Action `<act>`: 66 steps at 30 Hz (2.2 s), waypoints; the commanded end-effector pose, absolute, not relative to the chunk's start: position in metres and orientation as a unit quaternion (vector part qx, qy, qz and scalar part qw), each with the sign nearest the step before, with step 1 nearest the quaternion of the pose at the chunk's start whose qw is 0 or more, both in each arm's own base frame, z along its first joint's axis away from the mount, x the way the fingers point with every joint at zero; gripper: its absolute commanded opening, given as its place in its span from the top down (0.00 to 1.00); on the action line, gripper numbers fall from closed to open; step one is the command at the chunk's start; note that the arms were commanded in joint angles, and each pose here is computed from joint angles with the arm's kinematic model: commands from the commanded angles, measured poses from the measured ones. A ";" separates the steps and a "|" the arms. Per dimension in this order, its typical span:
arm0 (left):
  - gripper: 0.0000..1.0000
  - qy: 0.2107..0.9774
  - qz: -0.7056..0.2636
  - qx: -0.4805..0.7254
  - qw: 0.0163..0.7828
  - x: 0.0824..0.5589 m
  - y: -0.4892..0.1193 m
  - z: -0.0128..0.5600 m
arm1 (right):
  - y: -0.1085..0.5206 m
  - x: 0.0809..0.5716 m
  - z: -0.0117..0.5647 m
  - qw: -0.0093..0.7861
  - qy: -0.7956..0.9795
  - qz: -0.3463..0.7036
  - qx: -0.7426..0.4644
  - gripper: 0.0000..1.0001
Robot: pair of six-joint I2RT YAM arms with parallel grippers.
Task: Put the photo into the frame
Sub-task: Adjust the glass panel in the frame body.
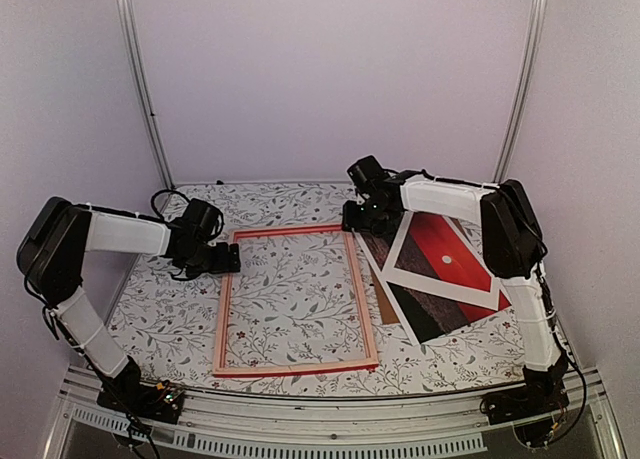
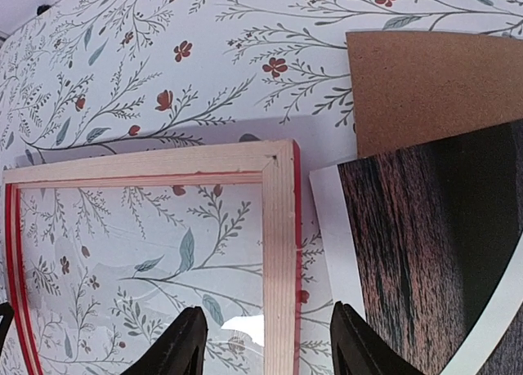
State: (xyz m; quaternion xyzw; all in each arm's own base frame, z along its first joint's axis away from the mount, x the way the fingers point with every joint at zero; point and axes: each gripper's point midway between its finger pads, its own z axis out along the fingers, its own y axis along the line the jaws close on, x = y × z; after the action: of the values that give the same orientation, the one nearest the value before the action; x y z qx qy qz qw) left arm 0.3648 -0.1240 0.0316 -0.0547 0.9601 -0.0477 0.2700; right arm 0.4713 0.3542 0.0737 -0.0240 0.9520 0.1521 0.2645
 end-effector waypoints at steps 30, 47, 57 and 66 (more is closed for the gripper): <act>0.04 0.962 -0.046 -0.042 0.266 0.366 -0.129 0.029 | 0.356 0.526 0.024 0.310 0.945 0.094 -0.049 0.63; 0.03 0.962 -0.041 -0.042 0.266 0.364 -0.127 0.029 | 0.364 0.520 0.109 0.346 0.924 0.149 -0.064 0.49; 0.04 0.959 -0.051 -0.047 0.276 0.366 -0.129 0.041 | 0.348 0.440 0.121 0.290 0.935 0.181 -0.091 0.43; 0.02 0.957 -0.060 -0.051 0.278 0.365 -0.130 0.049 | 0.341 0.330 0.094 0.209 0.959 0.142 -0.126 0.38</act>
State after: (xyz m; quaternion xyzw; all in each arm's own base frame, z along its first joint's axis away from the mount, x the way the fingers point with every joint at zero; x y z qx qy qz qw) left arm 0.3605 -0.1226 0.0291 -0.0525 0.9633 -0.0428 0.2599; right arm 0.3762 0.3436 0.0982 -0.1186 0.9499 0.1551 0.2442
